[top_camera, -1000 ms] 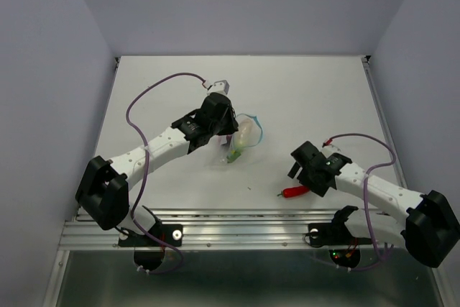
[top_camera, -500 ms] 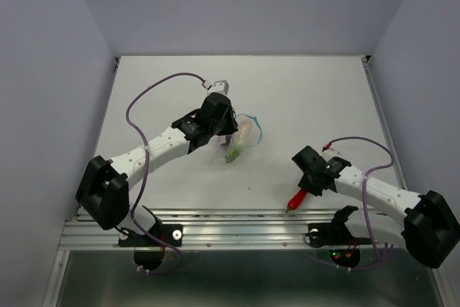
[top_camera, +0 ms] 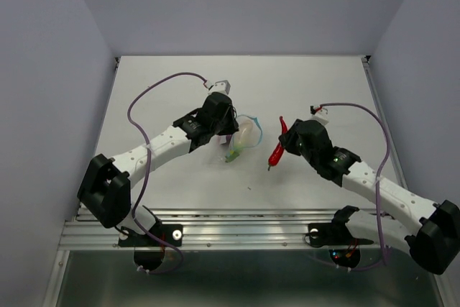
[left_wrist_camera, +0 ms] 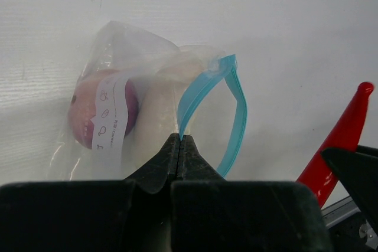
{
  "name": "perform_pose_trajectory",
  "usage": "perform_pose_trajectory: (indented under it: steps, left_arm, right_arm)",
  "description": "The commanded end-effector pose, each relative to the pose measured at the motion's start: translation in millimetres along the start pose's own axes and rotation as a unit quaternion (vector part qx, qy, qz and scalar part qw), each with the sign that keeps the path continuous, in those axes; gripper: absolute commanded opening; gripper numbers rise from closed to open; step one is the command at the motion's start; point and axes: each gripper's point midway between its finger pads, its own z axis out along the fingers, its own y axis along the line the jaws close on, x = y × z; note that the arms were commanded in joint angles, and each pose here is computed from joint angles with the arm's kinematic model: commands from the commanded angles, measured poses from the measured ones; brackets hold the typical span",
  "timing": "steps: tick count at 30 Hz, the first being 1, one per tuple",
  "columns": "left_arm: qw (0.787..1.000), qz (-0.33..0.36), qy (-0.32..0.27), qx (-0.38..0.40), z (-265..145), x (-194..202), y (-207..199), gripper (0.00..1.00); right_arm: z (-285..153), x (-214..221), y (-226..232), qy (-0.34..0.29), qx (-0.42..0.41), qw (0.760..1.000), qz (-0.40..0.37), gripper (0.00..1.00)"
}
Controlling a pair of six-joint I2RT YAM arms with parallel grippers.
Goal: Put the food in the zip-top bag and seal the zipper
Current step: Pick up the food from the basket with the right arm, then place the food into the zip-top bag
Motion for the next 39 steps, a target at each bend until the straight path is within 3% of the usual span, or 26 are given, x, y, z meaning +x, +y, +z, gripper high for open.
perform_pose_trajectory:
  steps: [1, 7, 13, 24, 39]
  left_arm:
    - [1.000, -0.005, -0.015, 0.019, -3, -15, -15, 0.00]
    - [1.000, -0.011, -0.010, 0.021, -2, -13, -16, 0.00]
    - [0.999, -0.028, -0.013, 0.021, -2, -15, -18, 0.00]
    - [0.996, -0.079, -0.031, 0.009, -4, -23, -17, 0.00]
    - [0.994, -0.099, -0.041, 0.000, 1, -19, -11, 0.00]
  right_arm:
    - [1, -74, 73, -0.121, -0.114, 0.986, 0.018, 0.14]
    - [33, -93, 103, -0.134, -0.091, 0.987, 0.020, 0.15]
    - [55, -86, 114, -0.140, -0.073, 0.986, 0.058, 0.15]
    - [60, -34, 127, -0.100, -0.056, 0.991, 0.075, 0.18]
    - [43, 39, 126, 0.021, -0.090, 0.993, 0.075, 0.20]
